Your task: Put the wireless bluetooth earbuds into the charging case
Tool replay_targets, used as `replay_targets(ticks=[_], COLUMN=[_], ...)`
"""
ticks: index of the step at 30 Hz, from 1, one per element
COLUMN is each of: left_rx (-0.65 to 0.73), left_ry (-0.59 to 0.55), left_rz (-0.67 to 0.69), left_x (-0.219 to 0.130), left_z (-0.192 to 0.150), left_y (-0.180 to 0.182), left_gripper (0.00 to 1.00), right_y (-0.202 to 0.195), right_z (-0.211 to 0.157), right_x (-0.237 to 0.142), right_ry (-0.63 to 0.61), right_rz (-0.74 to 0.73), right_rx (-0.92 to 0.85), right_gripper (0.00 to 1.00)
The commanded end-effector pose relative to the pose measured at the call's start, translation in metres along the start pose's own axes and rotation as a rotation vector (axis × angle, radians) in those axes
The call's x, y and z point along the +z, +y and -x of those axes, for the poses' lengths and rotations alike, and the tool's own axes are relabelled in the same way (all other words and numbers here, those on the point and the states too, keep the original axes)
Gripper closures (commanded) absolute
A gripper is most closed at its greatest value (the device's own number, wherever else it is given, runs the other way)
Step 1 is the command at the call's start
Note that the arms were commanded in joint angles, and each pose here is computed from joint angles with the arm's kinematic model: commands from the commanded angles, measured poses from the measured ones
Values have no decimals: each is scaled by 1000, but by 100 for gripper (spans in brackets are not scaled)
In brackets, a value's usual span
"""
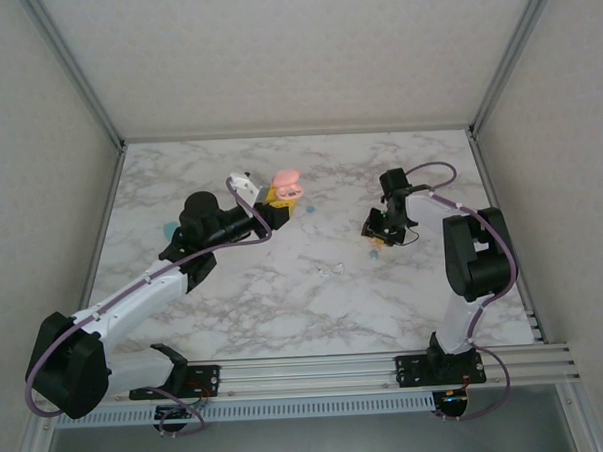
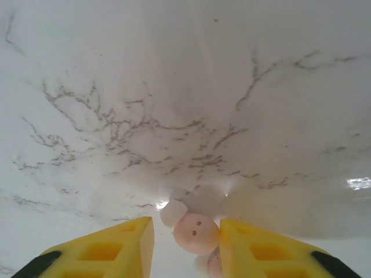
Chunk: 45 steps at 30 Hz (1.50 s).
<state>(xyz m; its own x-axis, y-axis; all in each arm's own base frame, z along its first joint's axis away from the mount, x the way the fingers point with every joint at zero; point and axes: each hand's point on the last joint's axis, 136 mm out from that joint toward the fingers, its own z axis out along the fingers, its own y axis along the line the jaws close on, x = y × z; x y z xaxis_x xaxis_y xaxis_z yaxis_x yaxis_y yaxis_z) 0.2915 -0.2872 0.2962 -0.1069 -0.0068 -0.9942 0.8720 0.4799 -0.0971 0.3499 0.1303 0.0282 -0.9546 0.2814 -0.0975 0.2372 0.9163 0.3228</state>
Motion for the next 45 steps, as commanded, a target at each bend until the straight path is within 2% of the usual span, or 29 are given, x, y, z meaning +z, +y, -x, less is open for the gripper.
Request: replay_targets(ticks=[1,21,45], left_rx=[26,30,33], left_ry=[-35,-29,-27], left_rz=[-4,5,11], left_x=[-2,-4,-2], left_z=[16,15,16], left_y=[-4,-4,-2], left_gripper=[85,85,85], right_y=[8,38,47], right_z=[6,10,13], right_x=[2,11,17], right_ry=[-1,40,56], right_rz=[10,56,-24], right_rx=[-32,-106,-165], right_gripper=[64,63,61])
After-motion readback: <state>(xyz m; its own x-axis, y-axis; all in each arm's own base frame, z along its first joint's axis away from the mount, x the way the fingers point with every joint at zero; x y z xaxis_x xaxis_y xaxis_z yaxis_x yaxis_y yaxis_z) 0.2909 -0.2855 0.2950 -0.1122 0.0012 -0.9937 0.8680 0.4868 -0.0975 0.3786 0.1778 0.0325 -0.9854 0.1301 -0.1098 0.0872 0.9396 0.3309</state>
